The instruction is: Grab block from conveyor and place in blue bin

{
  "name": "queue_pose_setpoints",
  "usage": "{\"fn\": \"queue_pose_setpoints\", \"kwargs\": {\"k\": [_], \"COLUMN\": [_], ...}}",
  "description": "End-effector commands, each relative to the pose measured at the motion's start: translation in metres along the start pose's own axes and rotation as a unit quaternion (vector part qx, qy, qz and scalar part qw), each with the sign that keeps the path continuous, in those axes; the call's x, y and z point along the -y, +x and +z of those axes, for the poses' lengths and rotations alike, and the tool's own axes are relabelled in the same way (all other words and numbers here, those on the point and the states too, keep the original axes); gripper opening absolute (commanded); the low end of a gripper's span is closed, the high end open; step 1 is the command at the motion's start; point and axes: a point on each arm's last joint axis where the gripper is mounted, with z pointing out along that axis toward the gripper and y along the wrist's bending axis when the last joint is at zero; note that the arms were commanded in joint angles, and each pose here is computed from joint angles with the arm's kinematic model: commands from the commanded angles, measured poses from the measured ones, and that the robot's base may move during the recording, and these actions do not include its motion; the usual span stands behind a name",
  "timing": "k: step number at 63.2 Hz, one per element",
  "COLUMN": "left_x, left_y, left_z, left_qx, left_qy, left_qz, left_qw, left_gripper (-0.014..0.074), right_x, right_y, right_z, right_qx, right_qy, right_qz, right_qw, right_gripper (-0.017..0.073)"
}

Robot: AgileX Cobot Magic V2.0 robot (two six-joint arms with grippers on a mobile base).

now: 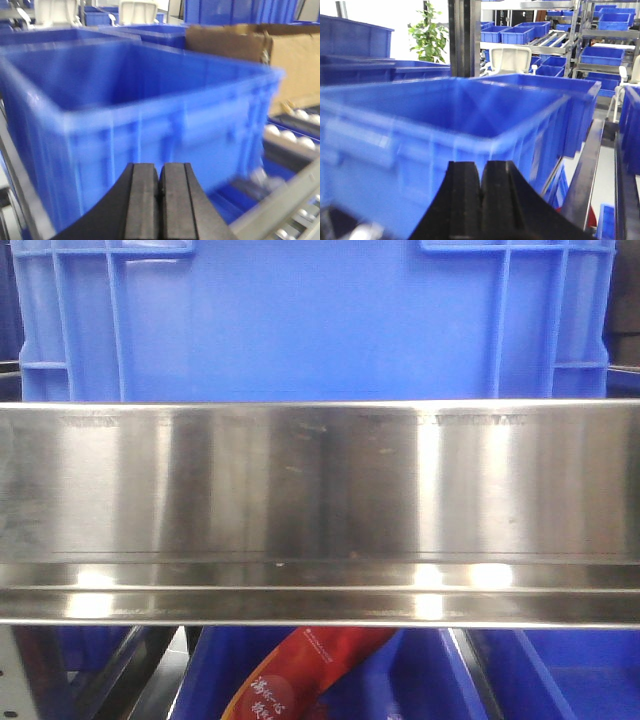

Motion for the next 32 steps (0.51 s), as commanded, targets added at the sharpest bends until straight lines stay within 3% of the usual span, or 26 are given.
{"fn": "queue_pose_setpoints", "kwargs": {"k": [1, 9, 32], "left_x": [0.000, 0.000, 0.001], "left_y": [0.022, 0.040, 0.039], "left_z": [-0.009, -0.018, -0.033], "left_qx": [0.001, 0.007, 0.045], "left_qy": [0.005, 0.005, 0.007], "left_qz": [-0.012, -0.011, -0.008], "left_qw": [1.000, 1.000, 0.999], "left_gripper": [-0.0111, -0.0111, -0.0111], "right_x": [-0.002, -0.005, -0.007], "right_y": [0.018, 0.035, 0.038], "right_z": [-0.015, -0.029, -0.041], "right_qx": [-0.012, -0.028, -0.024], "right_qy": [-0.006, -0.016, -0.024], "right_qz": [-0.009, -0.011, -0.015], "right_qw": [1.000, 0.999, 0.999], "right_gripper": [-0.0162, -0.0162, -0.0162]}}
